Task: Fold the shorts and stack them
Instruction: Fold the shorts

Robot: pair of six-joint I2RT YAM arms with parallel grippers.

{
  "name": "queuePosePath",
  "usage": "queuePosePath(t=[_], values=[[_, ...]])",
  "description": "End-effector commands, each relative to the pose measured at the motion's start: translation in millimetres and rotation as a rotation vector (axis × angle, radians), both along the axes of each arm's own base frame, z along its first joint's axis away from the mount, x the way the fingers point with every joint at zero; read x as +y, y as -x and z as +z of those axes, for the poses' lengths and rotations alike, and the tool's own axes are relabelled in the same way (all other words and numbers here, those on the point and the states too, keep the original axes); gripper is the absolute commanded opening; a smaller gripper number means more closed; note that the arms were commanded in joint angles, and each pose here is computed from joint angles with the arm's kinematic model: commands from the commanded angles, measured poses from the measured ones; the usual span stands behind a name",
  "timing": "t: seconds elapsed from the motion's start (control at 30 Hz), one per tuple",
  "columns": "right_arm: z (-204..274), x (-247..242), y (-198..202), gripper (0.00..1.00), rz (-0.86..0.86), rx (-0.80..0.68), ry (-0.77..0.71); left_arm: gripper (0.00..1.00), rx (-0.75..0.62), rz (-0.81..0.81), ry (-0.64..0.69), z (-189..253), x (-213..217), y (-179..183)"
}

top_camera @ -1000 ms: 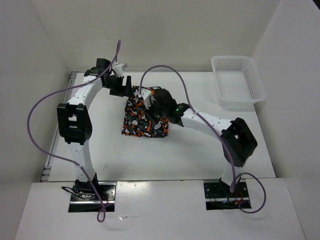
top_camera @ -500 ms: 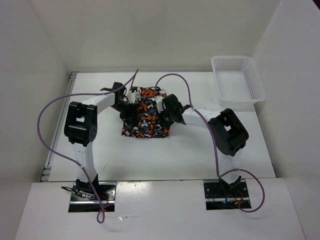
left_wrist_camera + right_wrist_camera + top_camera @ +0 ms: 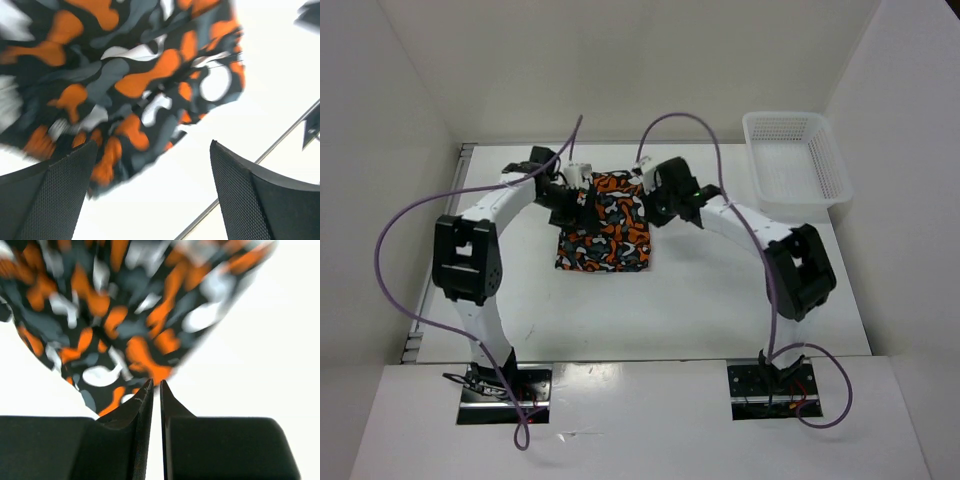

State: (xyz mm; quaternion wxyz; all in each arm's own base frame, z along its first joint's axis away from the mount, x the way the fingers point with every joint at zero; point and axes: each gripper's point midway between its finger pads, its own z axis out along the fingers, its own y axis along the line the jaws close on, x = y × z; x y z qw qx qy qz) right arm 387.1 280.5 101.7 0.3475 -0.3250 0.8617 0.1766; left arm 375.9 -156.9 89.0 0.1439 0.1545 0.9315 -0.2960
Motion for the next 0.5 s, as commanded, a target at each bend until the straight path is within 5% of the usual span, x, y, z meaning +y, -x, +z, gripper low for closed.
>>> queuePosePath(t=[0.0,0.2,0.47], values=[[132,-44,-30,0.15,-0.098,-0.268,-0.063,1.00,-0.266,0.034,0.079,100,15,-18],[179,-153,-26,0.15,-0.303,-0.427,0.038,1.00,-0.447,0.163,0.093,156,72,-23],[173,-254,-4,0.16,-0.501,-0.492,0.101,1.00,-0.545,0.670,-0.433,137,240,-13]])
